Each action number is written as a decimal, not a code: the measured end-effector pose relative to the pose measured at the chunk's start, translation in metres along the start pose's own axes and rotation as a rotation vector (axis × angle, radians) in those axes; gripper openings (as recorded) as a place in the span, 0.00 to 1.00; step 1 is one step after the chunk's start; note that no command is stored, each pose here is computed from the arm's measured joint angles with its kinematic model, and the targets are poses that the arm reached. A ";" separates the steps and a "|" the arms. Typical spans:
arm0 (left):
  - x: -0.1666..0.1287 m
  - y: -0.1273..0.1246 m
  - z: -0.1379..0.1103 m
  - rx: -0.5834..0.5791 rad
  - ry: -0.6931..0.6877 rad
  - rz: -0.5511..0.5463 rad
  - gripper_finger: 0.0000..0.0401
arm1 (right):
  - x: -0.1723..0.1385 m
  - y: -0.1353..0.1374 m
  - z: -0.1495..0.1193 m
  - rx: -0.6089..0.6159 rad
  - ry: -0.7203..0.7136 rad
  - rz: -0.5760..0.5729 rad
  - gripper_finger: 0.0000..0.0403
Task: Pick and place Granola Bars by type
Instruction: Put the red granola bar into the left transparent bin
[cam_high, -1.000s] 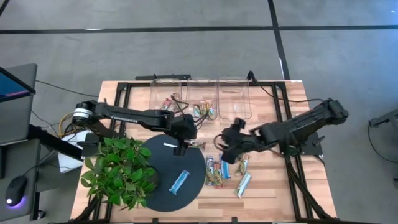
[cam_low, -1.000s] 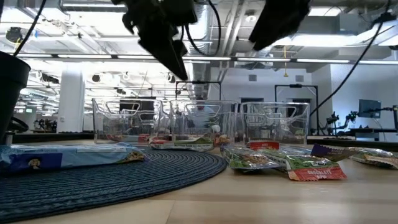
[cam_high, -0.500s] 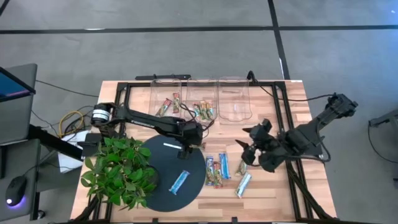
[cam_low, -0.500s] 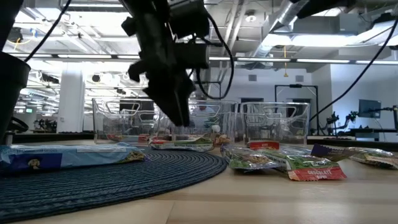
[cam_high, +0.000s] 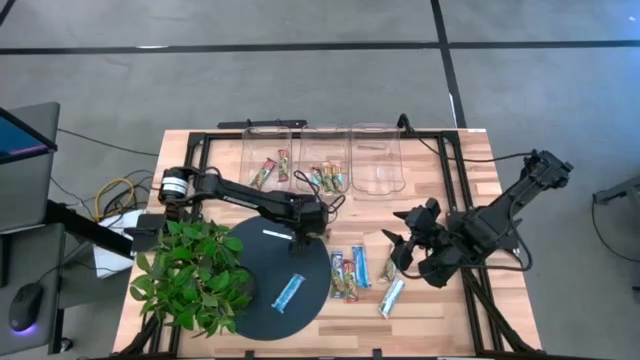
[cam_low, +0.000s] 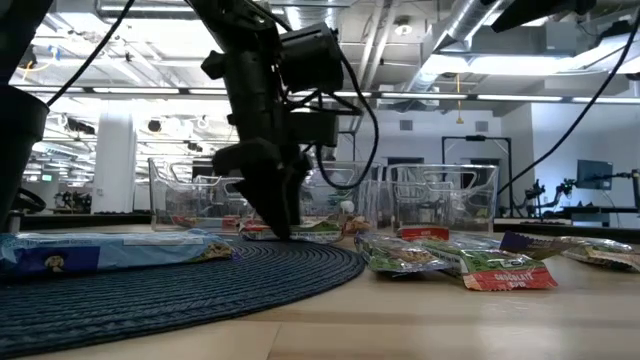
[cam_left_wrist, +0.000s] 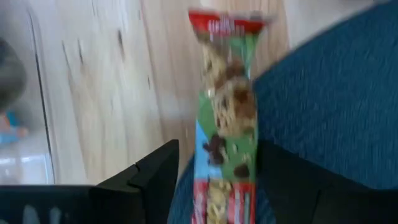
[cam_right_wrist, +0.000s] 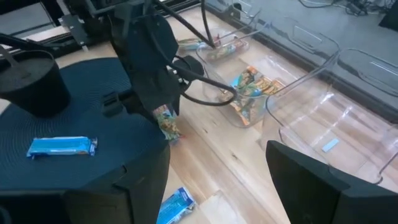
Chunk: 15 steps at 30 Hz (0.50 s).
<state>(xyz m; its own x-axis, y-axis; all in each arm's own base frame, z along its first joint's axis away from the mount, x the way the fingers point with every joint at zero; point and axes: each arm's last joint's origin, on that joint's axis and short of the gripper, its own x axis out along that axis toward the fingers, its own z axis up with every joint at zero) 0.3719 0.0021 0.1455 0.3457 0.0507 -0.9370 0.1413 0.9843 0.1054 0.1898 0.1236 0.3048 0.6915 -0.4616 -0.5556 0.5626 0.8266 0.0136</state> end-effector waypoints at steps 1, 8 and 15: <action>0.000 0.000 -0.001 -0.001 0.006 -0.001 0.50 | 0.000 0.000 0.000 -0.001 0.001 0.000 0.65; 0.000 0.004 -0.003 -0.010 0.028 -0.001 0.36 | 0.000 -0.001 0.000 -0.010 0.002 -0.010 0.65; -0.001 0.004 -0.004 0.007 0.037 -0.003 0.30 | 0.004 -0.003 0.002 -0.005 0.005 -0.029 0.65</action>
<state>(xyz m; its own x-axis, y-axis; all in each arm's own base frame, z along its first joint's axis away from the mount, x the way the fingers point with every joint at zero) 0.3683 0.0068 0.1451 0.3108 0.0543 -0.9489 0.1490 0.9832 0.1050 0.1913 0.1188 0.3040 0.6729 -0.4839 -0.5595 0.5801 0.8145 -0.0068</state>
